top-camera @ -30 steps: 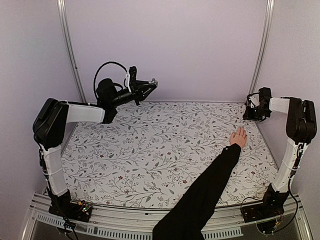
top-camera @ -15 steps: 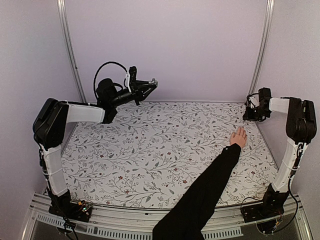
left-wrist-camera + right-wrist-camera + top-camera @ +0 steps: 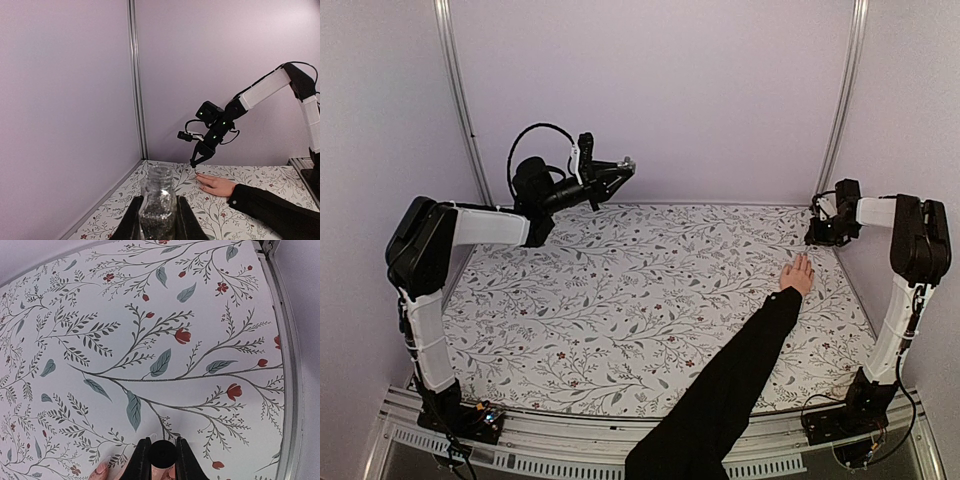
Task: Paint the nails
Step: Paint the nail polish on the nail.
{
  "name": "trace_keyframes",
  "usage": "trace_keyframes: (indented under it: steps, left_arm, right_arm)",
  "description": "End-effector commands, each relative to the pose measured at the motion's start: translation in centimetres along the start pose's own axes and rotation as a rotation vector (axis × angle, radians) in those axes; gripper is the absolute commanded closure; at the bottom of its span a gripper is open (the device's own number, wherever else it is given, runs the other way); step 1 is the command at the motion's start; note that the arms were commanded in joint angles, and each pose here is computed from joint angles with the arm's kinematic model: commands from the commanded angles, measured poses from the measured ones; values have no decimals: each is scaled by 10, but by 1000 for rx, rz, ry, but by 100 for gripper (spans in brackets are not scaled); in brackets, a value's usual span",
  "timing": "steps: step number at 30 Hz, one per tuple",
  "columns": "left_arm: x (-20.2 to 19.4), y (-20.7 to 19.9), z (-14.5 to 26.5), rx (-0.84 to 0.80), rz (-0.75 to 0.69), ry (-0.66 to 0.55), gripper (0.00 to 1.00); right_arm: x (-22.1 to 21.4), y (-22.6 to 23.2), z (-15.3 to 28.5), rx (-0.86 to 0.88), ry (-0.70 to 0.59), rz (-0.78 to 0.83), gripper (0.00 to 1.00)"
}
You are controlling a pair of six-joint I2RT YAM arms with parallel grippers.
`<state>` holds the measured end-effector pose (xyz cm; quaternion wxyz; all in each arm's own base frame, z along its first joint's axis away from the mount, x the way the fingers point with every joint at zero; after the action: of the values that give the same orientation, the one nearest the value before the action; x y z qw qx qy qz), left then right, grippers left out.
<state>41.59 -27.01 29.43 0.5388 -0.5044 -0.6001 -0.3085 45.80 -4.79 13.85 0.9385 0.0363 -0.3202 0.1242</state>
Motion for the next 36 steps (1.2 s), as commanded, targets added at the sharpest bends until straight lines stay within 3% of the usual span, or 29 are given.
trace_keyframes:
  steps: [1,36]
  left_arm:
    - [8,2,3,5,-20,-26,100]
    - [7,3,3,8,-20,-24,100]
  right_arm:
    - [-7,1,-8,-10,26,-6,100]
    - [-7,0,-12,-17,37,-1,100]
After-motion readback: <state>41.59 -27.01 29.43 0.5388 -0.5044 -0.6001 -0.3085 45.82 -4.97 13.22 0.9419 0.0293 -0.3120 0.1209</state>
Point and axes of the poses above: each gripper's point midway between its finger pads, its own z axis back along the fingers, its own y axis along the line the jaws close on, x = y × z, the point moved 8 cm from there along z, back along the fingers, and after that the axes turned 15 degrees about z, right-handed, at the moved point
